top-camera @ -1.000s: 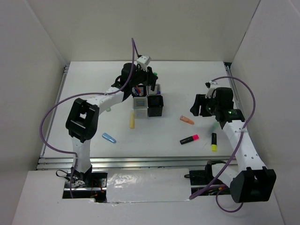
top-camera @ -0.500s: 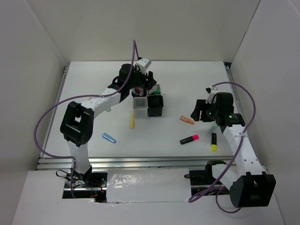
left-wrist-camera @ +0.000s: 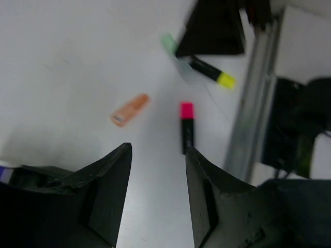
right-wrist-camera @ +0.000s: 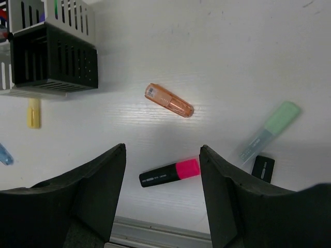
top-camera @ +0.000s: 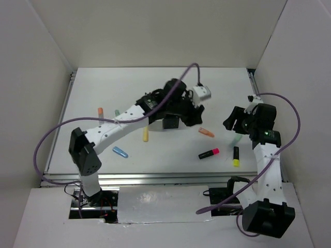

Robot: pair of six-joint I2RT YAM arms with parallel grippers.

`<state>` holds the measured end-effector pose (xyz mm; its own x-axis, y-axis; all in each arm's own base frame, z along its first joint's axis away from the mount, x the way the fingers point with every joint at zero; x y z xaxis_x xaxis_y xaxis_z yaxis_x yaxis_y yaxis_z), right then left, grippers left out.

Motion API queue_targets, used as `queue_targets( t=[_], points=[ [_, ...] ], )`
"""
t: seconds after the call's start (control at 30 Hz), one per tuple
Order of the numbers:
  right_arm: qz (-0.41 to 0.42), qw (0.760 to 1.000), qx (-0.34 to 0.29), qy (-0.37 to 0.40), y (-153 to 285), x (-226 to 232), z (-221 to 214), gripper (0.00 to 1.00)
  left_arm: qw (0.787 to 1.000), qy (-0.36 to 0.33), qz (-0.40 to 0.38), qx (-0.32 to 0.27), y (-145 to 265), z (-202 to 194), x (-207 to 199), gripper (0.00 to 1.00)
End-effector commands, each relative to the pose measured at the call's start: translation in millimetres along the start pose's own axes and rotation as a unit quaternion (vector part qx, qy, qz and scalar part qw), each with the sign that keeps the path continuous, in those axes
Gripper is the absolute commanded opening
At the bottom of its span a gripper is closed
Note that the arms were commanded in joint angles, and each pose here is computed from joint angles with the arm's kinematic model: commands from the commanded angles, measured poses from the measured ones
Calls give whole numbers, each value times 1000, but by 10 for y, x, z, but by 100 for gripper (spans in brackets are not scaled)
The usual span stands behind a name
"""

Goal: Sort the stationery into containers
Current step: Move the pen to the corner of the board.

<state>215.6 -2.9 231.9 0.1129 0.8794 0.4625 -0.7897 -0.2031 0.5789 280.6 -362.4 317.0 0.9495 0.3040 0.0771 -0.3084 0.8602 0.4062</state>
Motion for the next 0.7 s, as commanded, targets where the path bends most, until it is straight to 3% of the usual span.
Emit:
queue_targets(
  t=[0.0, 0.07, 0.27, 0.47, 0.67],
  points=[
    [25, 1000, -14, -6, 149, 129, 210, 66, 975, 75, -92, 186, -370, -746, -557, 58],
    [26, 999, -14, -13, 198, 132, 252, 66, 963, 92, -114, 227, -587, -923, -716, 59],
    [34, 996, -72, -26, 400, 216, 429, 65, 953, 90, -137, 255, -1040, -1144, -1165, 59],
    [17, 993, -92, -67, 503, 183, 589, 65, 956, 77, -107, 264, -1482, -1220, -1198, 59],
    [20, 992, -95, -82, 582, 150, 680, 65, 954, 70, -83, 279, -1646, -1363, -1143, 59]
  ],
)
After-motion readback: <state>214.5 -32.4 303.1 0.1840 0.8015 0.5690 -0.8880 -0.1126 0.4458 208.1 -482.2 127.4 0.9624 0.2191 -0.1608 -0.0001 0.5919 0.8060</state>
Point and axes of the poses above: each gripper's point midway between its finger pads, its own y axis back along the fingers, its own x axis along the line the jaws close on, z = x × y, the point moved 7 cm from there along y, back along the fingers, and after that the axes turned 10 degrees about -y, right-handed, at the moved point
